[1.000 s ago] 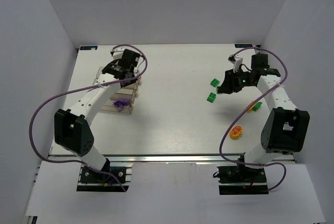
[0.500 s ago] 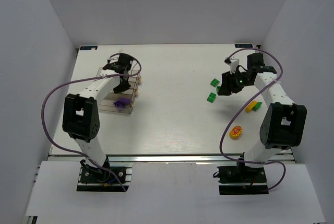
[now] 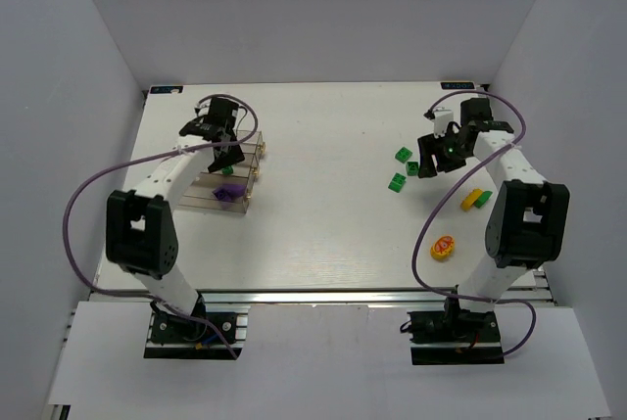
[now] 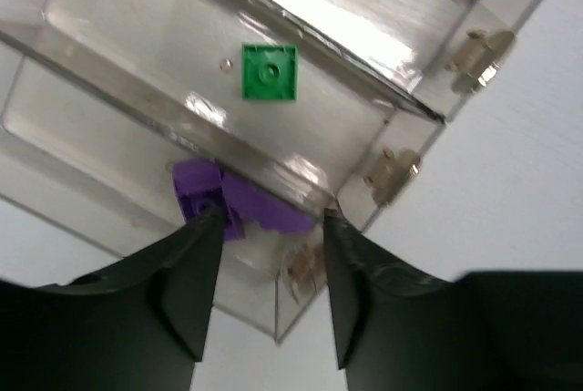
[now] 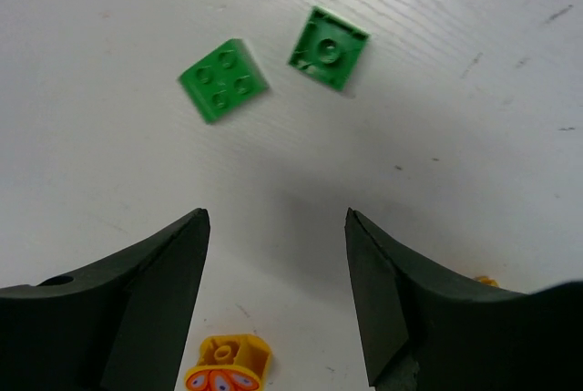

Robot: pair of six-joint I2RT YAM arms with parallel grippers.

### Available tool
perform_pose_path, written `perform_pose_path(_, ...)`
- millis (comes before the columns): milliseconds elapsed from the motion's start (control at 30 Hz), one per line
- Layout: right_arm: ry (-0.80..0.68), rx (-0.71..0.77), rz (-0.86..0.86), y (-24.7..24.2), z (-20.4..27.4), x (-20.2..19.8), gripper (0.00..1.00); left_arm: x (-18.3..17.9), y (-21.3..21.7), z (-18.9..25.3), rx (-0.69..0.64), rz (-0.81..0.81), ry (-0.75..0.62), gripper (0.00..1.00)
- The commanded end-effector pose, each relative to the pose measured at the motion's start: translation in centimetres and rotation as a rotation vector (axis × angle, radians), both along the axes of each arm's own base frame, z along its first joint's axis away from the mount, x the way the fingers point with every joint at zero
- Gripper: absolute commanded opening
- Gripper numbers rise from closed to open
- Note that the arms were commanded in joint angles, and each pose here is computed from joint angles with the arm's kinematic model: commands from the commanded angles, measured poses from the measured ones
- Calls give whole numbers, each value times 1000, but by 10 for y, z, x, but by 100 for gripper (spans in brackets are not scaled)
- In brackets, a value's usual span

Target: Sort the legos into containers by color

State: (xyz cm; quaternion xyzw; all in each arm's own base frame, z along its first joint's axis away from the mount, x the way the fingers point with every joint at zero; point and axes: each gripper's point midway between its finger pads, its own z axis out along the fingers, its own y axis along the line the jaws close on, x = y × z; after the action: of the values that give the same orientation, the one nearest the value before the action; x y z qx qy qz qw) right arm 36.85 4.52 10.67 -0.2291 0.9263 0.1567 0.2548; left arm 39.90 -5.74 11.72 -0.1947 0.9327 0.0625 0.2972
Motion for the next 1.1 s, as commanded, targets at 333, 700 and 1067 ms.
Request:
perform_pose_path(333,33,-46,-140,12,-31,76,76,-78,-53,101,-397,-241,-384,79)
perform_pose_path(700,61,-194,-300,9,-75,89,66,-125,-53,94,-537,-181,-423,81)
perform_pose_path(1067,34,-160,-189,24,-59,83,6,-135,-57,97,-590,-180,-446,81)
